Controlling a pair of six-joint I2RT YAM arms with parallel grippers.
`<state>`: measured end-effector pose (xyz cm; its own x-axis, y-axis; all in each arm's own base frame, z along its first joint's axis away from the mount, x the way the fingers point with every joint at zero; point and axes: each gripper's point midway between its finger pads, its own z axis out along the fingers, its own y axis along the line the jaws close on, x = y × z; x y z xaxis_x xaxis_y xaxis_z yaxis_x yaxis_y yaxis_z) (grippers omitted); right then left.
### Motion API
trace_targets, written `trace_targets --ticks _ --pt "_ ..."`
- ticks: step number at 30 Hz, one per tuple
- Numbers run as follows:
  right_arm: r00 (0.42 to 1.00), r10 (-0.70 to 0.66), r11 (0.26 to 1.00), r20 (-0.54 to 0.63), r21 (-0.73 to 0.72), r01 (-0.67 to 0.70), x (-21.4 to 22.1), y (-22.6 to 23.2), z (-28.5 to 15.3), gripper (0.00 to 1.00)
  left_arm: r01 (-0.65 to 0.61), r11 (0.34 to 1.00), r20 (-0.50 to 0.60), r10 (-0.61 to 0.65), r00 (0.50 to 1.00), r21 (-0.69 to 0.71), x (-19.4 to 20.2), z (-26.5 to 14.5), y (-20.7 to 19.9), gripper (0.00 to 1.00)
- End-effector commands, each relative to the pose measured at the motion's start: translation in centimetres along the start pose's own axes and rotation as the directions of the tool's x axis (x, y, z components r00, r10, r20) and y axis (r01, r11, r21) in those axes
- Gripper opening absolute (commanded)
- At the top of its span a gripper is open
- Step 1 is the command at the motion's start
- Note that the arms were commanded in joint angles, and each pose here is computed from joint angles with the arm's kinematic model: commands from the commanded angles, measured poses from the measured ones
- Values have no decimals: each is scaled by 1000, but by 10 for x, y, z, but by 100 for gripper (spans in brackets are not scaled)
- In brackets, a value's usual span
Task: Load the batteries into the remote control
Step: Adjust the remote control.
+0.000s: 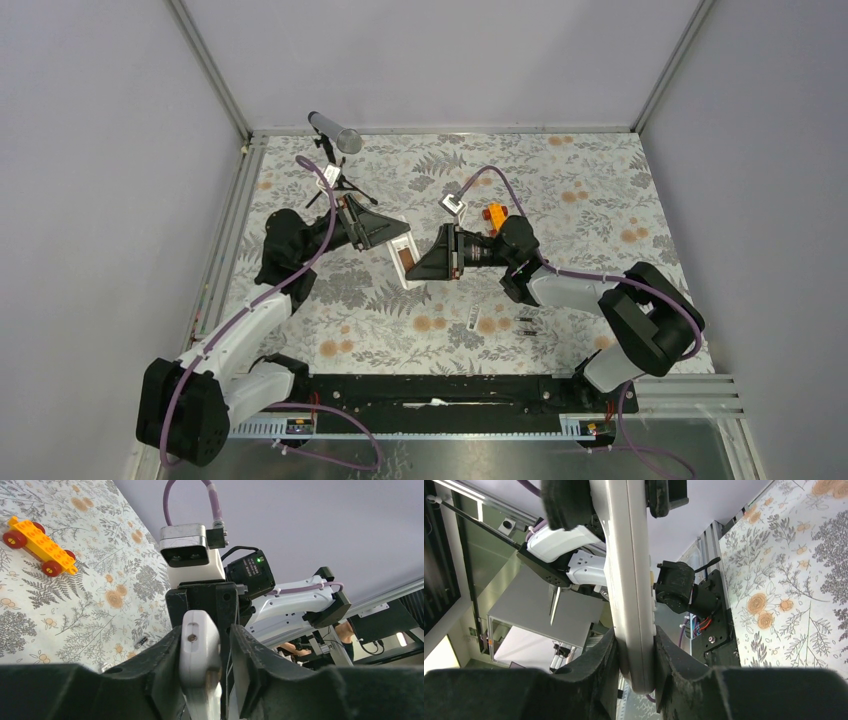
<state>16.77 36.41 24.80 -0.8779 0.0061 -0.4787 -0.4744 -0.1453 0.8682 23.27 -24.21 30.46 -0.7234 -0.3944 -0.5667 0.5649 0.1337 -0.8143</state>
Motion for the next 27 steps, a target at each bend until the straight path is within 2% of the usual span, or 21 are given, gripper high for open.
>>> trace_targets --ticks 1,3,7,18,25,27 --pt "1000 -23 1000 19 -5 23 -10 5 4 9 -83 995 -11 84 996 63 -3 -1 -18 45" --pt "999 -24 1000 24 -5 24 -12 5 5 9 -83 994 -15 84 996 65 -1 -2 -18 45" --pt "1000 -23 1000 19 -8 23 -12 5 5 10 -87 993 -27 90 996 75 1 -3 -20 37" --pt "1000 -11 1000 24 -6 11 -15 5 7 11 -94 989 -70 102 992 110 7 0 -24 41" --pt "1000 -5 1000 24 1 5 -15 2 6 12 -107 990 -42 111 993 89 2 1 -21 25" --pt "1000 0 1000 19 3 0 -13 1 6 14 -111 990 -27 114 993 81 0 2 -21 15"
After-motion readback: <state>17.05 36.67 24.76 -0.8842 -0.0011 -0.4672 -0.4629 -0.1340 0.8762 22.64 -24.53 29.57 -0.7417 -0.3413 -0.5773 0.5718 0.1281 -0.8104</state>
